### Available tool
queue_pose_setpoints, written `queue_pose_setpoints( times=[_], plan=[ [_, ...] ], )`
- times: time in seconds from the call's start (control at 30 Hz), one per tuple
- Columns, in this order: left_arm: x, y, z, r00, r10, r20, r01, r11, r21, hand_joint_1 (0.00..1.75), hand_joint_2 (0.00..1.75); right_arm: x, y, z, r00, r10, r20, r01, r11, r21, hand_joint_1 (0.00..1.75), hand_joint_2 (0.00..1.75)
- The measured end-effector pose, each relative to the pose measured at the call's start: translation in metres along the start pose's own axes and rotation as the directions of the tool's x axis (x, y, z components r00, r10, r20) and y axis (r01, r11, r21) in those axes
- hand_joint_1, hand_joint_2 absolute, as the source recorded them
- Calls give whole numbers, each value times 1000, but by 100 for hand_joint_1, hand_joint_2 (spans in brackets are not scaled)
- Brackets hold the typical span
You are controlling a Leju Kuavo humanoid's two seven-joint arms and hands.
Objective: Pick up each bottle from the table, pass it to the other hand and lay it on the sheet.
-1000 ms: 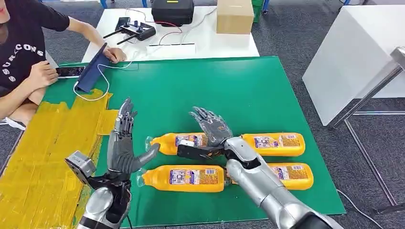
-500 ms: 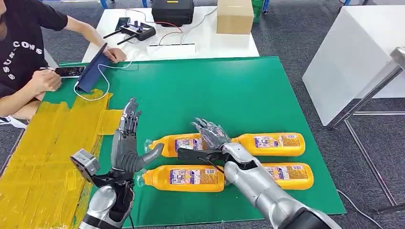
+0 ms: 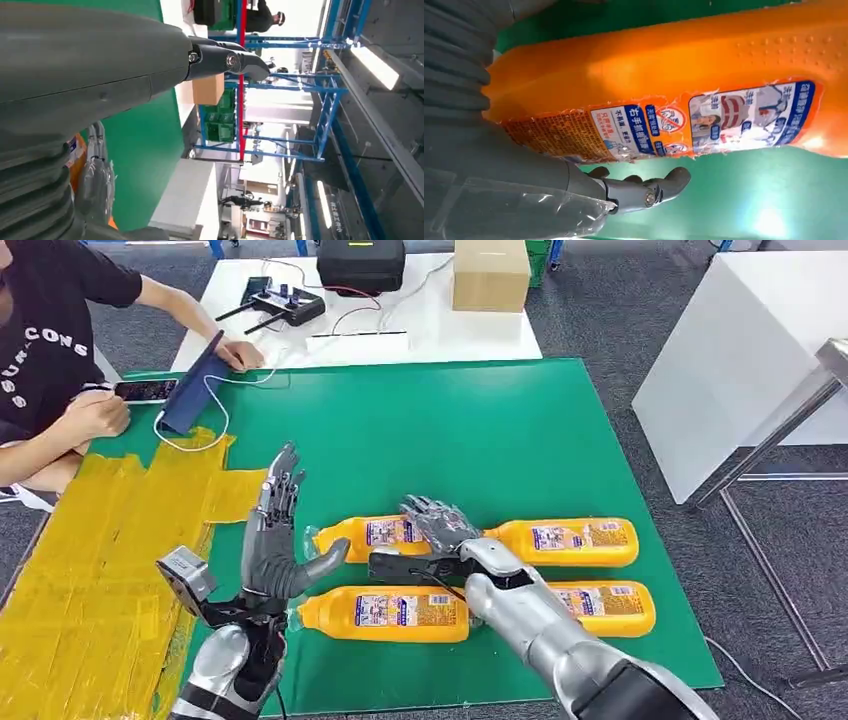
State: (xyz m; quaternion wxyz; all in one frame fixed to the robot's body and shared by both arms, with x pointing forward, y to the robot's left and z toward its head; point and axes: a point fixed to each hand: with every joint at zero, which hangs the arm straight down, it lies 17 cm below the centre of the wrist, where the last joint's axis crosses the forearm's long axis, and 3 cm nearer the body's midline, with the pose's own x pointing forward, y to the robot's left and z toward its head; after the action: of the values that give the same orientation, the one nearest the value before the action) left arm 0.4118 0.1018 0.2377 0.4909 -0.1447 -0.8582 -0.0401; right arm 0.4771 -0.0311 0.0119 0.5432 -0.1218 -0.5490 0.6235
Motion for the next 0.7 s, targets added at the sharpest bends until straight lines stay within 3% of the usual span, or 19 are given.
queue_pose_setpoints(
  times=[0.2,0.23,0.27,0.3,0.37,0.47,0.7],
  plan=[
    [-5,-1,-2,1000,7,-10,-7,1000,-1,0,175,-11,7,-1,998,55,-37,-53,996,69,14,175],
    [-5,-1,-1,1000,8,-12,-8,1000,-1,0,175,-11,7,-1,998,59,-39,-56,996,72,47,175],
    [-6,-1,-1,1000,9,-14,-9,1000,0,0,175,-12,7,-1,997,62,-41,-59,996,74,99,175],
    [-6,-1,-1,1000,9,-15,-9,1000,0,0,175,-13,7,-1,997,63,-42,-60,995,77,136,175],
    [-7,-1,-1,1000,11,-16,-11,1000,1,0,175,-13,7,-1,997,69,-42,-65,995,78,155,175],
    [-8,-1,-1,1000,17,-17,-17,1000,4,0,175,-12,6,-2,997,70,-42,-67,995,79,175,175],
    [-8,-1,0,1000,17,-18,-17,1000,4,0,175,-11,-2,-4,998,49,-44,-48,999,16,175,175]
  ],
)
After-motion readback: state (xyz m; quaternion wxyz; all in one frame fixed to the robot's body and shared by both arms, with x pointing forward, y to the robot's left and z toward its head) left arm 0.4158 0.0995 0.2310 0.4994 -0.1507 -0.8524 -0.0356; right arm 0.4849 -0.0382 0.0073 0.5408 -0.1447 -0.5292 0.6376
